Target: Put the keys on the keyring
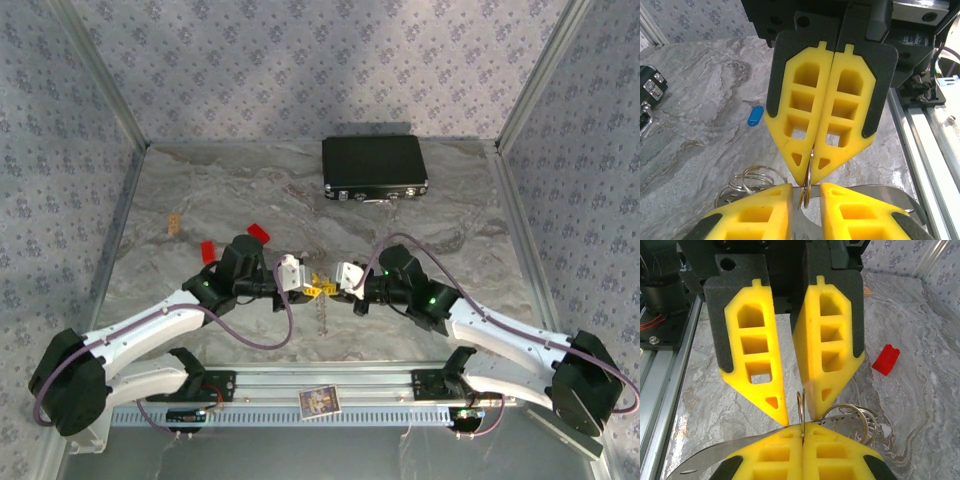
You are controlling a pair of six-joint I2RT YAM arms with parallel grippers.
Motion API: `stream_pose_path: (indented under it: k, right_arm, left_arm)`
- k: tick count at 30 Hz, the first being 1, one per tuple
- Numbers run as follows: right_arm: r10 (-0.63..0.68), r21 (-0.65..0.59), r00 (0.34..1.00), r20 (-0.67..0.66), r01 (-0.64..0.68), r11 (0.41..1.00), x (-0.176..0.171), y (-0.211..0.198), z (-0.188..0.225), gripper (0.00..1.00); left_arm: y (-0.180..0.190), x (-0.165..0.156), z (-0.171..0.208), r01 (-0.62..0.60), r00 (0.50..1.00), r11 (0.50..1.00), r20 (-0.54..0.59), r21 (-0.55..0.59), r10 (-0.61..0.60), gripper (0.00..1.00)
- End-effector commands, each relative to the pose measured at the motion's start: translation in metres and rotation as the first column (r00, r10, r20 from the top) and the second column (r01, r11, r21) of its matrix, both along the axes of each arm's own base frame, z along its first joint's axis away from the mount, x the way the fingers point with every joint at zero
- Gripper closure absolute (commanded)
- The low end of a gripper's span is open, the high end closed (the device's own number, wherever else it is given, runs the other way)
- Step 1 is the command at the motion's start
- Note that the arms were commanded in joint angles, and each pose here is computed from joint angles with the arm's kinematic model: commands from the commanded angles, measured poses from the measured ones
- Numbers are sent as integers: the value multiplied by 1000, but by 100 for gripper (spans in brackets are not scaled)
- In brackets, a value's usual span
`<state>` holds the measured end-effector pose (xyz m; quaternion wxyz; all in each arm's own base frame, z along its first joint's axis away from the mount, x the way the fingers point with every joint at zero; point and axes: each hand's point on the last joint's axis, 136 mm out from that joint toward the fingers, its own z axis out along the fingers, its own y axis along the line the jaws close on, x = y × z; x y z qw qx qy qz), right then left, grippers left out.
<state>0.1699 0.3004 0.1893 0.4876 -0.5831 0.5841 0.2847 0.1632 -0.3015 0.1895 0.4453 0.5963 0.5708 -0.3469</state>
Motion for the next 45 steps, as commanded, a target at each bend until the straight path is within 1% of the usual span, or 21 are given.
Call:
stream_pose_path:
  k: [1, 6, 11, 14, 18, 21, 22, 23, 24, 27, 29, 30, 33, 34, 35, 37, 40, 41, 43, 45]
  right_arm:
    - [15, 32, 1000, 7, -15, 999, 0, 5, 12, 100]
    - [15, 36, 1000, 4, -15, 999, -1, 5, 12, 100]
    - [27, 67, 1000, 6, -27, 997, -1, 9, 19, 100]
    - [32, 79, 999, 5, -32, 996, -1, 10, 21, 100]
    - [41, 89, 999, -4, -40, 995, -3, 12, 22, 100]
    - [27, 86, 1000, -14, -26, 996, -2, 10, 20, 100]
    - [17, 80, 1000, -24, -15, 997, -1, 8, 19, 93]
    - [1, 69, 999, -34, 2, 998, 0, 5, 16, 79]
    - [-19, 52, 999, -41, 22, 998, 0, 0, 11, 72]
    - [-85, -8, 994, -71, 84, 996, 0, -20, -1, 64]
    - [-138, -36, 986, -91, 136, 990, 2, -31, -4, 63]
    - [-173, -46, 980, -102, 169, 984, 3, -36, -5, 61]
    - [-269, -45, 953, -141, 265, 963, 10, -45, 0, 60]
    - [-317, -45, 935, -158, 314, 948, 16, -48, 2, 61]
    - [-388, -45, 904, -182, 386, 921, 24, -54, 3, 61]
    - [-521, -58, 820, -235, 524, 850, 40, -67, 4, 61]
    - [-694, -140, 641, -329, 693, 707, 57, -92, -5, 62]
    - [-744, -179, 546, -386, 747, 640, 61, -101, -10, 62]
    - [-816, -282, 408, -410, 794, 538, 64, -119, -25, 62]
    - [-867, -388, 272, -418, 810, 441, 67, -137, -39, 62]
  left_arm:
    - [-5, -9, 16, 54, 998, 997, 28, -58, -52, 83]
    - [-2, -7, 14, 28, 999, 998, 43, -58, -26, 83]
    - [-3, -8, 11, 32, 999, 998, 29, -56, -30, 88]
    - [-3, -7, 10, 30, 999, 998, 31, -52, -28, 89]
    - [-2, -7, 9, 30, 999, 998, 34, -49, -29, 94]
    - [-2, -6, 10, 24, 999, 998, 42, -52, -22, 100]
    - [-2, -5, 11, 19, 999, 998, 48, -53, -17, 100]
    - [-1, -4, 13, 12, 998, 998, 61, -54, -9, 100]
    - [0, -4, 13, 7, 997, 999, 76, -54, -3, 100]
    - [4, -1, 15, -14, 991, 999, 130, -50, 20, 100]
    - [5, 1, 16, -27, 986, 999, 164, -48, 34, 100]
    - [6, 2, 17, -36, 984, 998, 175, -48, 44, 100]
    - [7, 5, 17, -56, 980, 998, 189, -43, 63, 100]
    - [8, 7, 15, -64, 980, 997, 187, -37, 70, 100]
    - [9, 7, 15, -71, 979, 997, 187, -33, 76, 100]
    - [10, 11, 14, -103, 980, 994, 168, -24, 105, 100]
    - [11, 13, 14, -128, 982, 992, 138, -14, 129, 100]
    - [11, 15, 16, -142, 982, 990, 127, -15, 143, 100]
    - [12, 17, 18, -164, 981, 986, 105, -5, 163, 100]
    - [12, 19, 20, -185, 979, 983, 89, 7, 184, 100]
